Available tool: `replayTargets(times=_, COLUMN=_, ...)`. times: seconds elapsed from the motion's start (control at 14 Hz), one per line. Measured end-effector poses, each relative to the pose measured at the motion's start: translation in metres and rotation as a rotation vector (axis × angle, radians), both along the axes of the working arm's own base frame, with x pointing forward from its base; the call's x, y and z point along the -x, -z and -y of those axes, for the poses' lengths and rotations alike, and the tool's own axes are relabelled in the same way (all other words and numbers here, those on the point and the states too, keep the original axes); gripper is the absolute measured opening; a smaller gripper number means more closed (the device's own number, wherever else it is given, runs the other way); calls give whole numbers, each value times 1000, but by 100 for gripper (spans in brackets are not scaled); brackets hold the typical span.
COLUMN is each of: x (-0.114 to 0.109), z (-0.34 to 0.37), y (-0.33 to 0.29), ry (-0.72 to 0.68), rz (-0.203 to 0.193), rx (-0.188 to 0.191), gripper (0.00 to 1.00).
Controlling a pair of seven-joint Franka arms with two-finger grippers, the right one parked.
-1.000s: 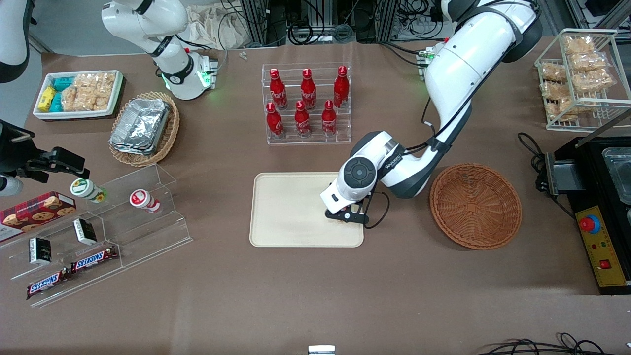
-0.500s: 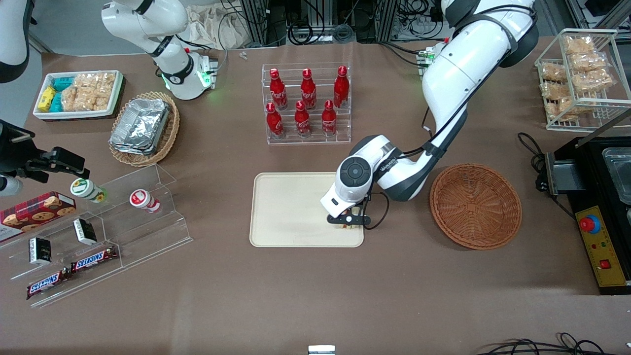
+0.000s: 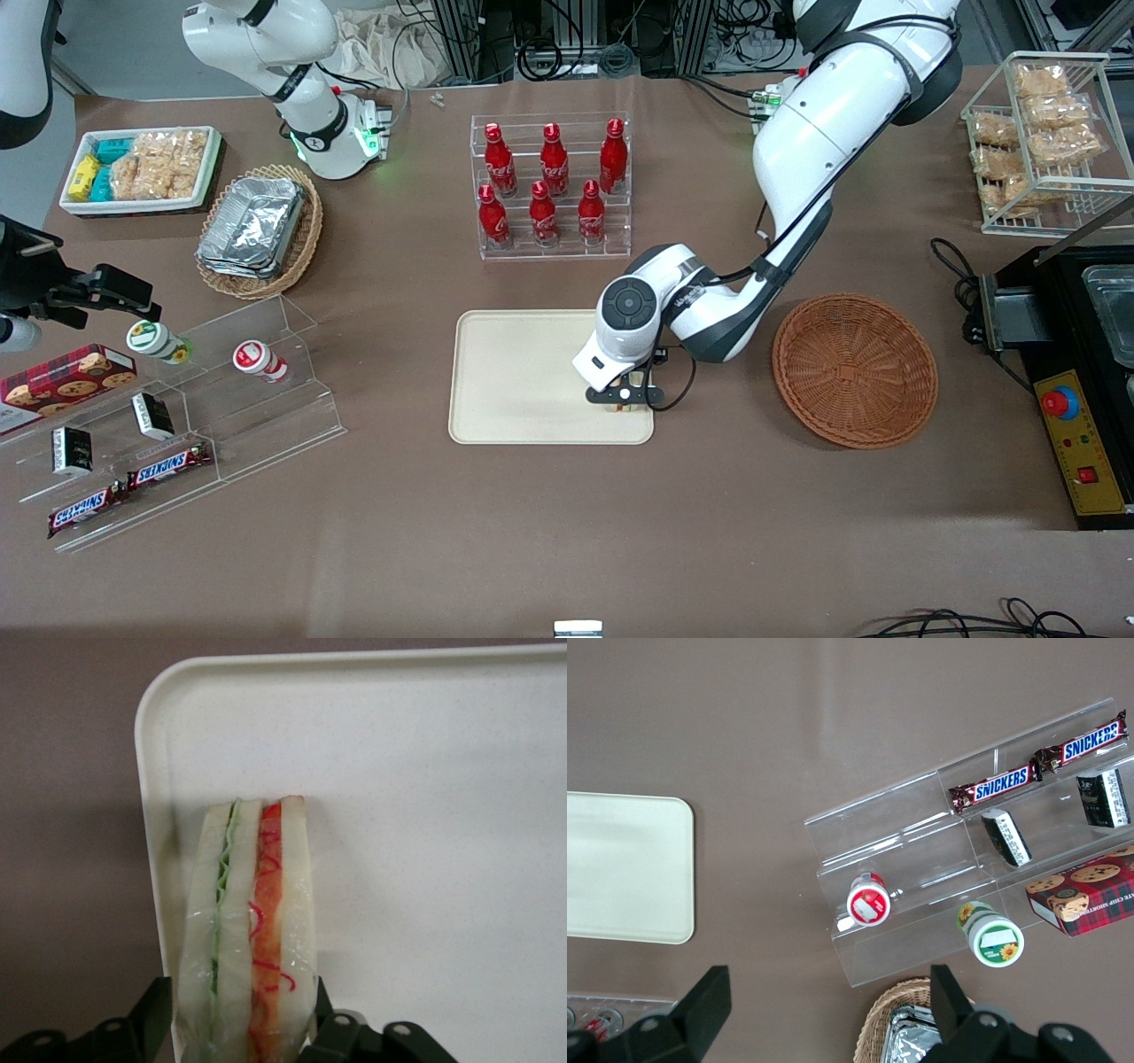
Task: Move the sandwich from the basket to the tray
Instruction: 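Lower the held sandwich onto the cream tray, then open the left gripper and withdraw it from the sandwich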
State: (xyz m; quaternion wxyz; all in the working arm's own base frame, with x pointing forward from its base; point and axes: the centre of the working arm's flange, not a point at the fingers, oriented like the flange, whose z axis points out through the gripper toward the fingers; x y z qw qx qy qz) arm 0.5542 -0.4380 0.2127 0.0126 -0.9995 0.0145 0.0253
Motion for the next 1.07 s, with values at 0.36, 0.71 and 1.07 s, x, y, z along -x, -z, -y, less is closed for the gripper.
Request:
replayTargets(times=0.36, x=-23, z=-23, y=-103, ry=-80, rz=57, rx=-67, gripper=100)
replayTargets(times=0.71, x=-46, z=-96, y=-216, ry=-146, rz=83, rx=-26, gripper=100)
replayTargets(times=1.07, x=-53, z=-160, y=-260, ry=-41, rz=28, rx=-24, gripper=100)
